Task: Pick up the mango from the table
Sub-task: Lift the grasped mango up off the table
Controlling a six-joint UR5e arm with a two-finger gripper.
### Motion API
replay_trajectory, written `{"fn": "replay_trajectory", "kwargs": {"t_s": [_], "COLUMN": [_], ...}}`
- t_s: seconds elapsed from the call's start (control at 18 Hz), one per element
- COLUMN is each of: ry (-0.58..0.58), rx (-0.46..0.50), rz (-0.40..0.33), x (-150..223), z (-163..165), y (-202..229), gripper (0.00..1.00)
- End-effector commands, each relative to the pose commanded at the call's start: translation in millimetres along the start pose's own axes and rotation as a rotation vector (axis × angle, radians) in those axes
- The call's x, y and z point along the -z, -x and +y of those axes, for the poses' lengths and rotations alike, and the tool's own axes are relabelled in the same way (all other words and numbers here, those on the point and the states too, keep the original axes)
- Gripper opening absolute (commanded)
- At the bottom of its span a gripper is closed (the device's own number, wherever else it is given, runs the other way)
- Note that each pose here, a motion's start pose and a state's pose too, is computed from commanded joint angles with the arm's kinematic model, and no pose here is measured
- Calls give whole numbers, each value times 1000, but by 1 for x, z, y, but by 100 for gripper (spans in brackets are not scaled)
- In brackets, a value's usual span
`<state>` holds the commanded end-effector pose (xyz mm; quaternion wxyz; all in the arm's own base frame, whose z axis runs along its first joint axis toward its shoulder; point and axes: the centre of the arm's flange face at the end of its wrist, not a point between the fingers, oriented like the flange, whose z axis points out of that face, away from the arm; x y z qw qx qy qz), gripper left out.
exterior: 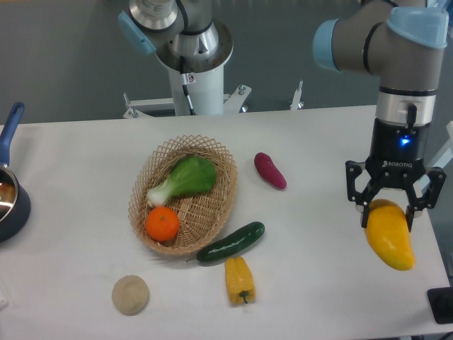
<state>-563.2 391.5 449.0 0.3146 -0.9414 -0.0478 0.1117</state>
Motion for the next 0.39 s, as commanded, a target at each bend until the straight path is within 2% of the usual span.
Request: {"fn": "replay_trajectory", "kwargs": {"t_s": [0.39], "ry": [18], "rx": [0], "rz": [-11], "x": [5], "z": [3], "y": [-5], "gripper": [25]}}
